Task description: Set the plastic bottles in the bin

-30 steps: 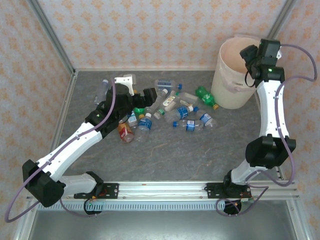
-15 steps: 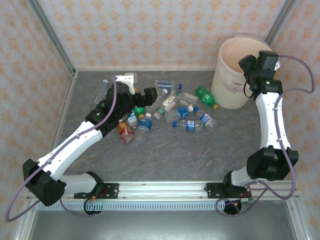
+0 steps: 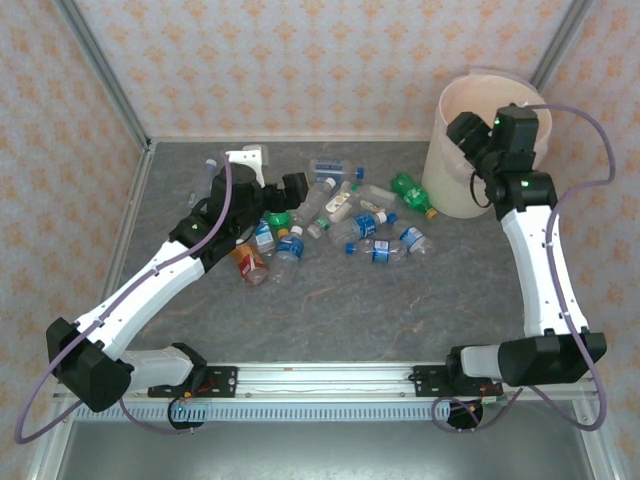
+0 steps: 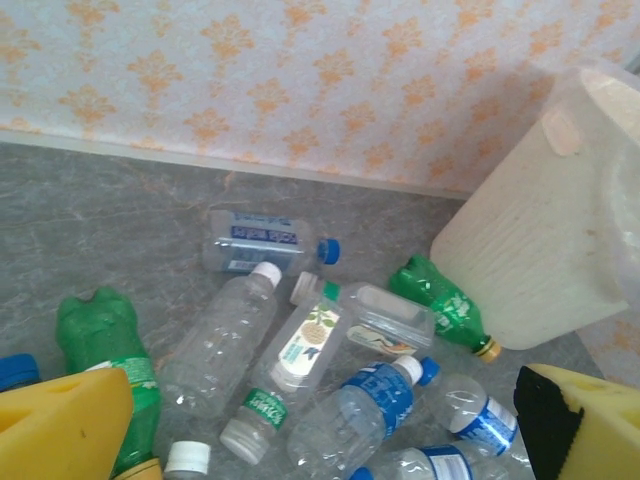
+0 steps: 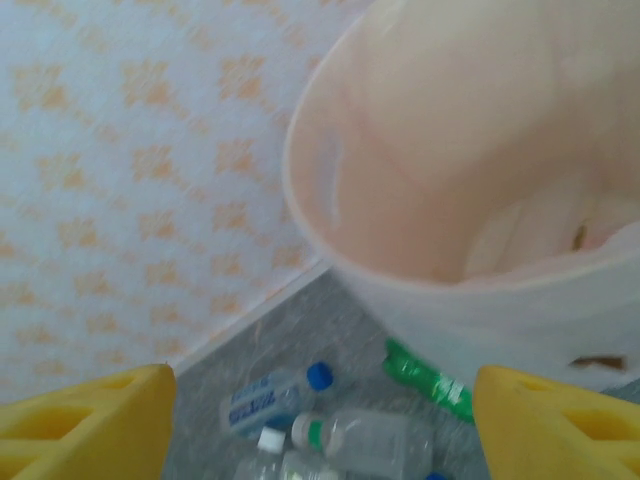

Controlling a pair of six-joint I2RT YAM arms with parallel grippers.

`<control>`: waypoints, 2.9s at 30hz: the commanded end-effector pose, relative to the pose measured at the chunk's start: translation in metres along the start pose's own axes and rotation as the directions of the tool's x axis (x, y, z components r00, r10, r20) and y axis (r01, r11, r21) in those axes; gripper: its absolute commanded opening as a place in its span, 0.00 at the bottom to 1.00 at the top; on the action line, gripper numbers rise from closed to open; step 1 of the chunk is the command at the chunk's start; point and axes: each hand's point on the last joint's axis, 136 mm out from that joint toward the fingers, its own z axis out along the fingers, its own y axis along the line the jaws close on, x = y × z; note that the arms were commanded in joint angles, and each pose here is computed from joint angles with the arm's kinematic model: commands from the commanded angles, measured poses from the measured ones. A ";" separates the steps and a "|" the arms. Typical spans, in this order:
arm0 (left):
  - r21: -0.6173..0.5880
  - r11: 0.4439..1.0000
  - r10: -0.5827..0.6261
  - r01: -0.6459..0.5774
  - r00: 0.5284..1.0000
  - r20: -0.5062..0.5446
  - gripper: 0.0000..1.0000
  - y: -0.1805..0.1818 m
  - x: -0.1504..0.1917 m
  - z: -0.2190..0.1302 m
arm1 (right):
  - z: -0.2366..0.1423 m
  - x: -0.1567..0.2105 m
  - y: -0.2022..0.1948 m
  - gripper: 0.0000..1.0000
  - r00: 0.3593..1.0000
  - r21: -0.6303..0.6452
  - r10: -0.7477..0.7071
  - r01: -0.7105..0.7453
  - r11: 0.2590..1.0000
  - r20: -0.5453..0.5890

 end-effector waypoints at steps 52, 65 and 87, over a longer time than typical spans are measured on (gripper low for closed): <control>-0.055 0.998 -0.044 0.040 0.996 -0.076 0.99 0.053 0.065 -0.055 | 0.199 0.340 0.037 0.67 0.859 0.296 0.068 0.100 0.950 -0.508; -0.062 0.997 -0.058 0.053 0.995 -0.079 0.99 0.055 0.067 -0.054 | 0.212 0.367 0.027 0.69 0.829 0.304 0.041 0.158 0.940 -0.558; -0.061 0.997 -0.060 0.056 0.996 -0.065 0.99 0.055 0.063 -0.059 | 0.210 0.337 0.056 0.59 0.863 0.252 0.021 0.124 0.960 -0.504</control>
